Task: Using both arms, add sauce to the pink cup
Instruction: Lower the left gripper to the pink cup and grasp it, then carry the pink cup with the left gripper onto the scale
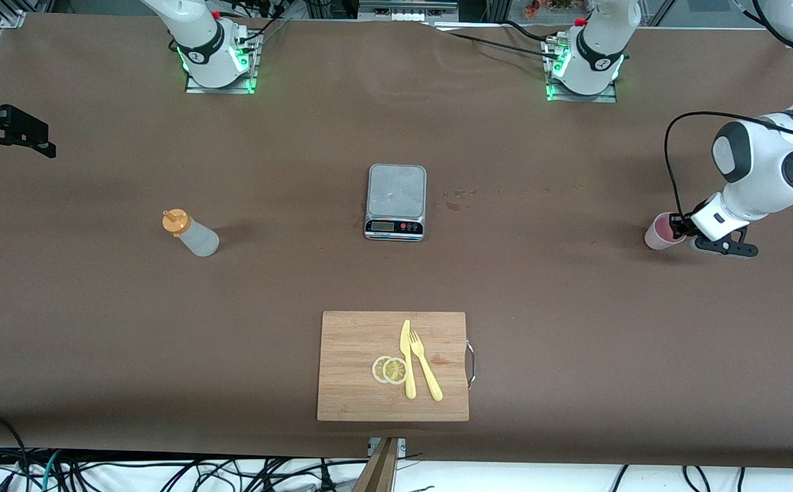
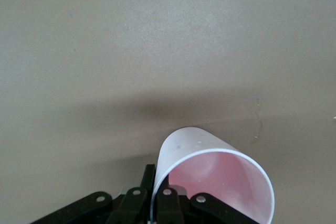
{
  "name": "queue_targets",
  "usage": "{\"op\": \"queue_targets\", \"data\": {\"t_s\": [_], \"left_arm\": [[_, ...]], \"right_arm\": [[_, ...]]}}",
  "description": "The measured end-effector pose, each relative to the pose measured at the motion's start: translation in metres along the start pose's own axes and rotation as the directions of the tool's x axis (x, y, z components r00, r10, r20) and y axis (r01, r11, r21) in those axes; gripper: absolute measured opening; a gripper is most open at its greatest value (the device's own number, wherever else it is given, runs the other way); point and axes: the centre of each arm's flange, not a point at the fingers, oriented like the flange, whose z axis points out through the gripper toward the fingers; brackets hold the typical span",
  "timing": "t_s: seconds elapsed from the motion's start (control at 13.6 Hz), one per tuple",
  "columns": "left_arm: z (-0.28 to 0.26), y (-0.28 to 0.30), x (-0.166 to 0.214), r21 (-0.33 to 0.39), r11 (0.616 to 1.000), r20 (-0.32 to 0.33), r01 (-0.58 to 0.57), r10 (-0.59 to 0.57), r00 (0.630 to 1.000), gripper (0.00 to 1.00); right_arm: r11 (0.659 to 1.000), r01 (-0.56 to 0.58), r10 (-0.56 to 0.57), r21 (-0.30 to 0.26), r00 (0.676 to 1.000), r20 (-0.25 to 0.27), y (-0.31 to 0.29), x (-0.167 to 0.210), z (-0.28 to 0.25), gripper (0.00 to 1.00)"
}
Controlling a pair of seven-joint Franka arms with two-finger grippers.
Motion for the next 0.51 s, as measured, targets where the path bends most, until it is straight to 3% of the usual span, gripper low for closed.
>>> {"op": "queue_targets", "data": {"t_s": [0.29,0.51], "left_arm": [[-0.067,0.049,0.038,-0.033,0.999,0.078,0.006,-0.004,0.997,0.04],[-0.119,0.141,0.072,-0.041,0.997,0.102,0.062,-0.057,0.993,0.04]], "right_arm": [[1.000,0.000,0.000,0.000,1.000,0.000,0.000,0.000,0.000,1.00],[1.000,0.000,0.000,0.000,1.000,0.000,0.000,0.000,0.000,1.00]]}}
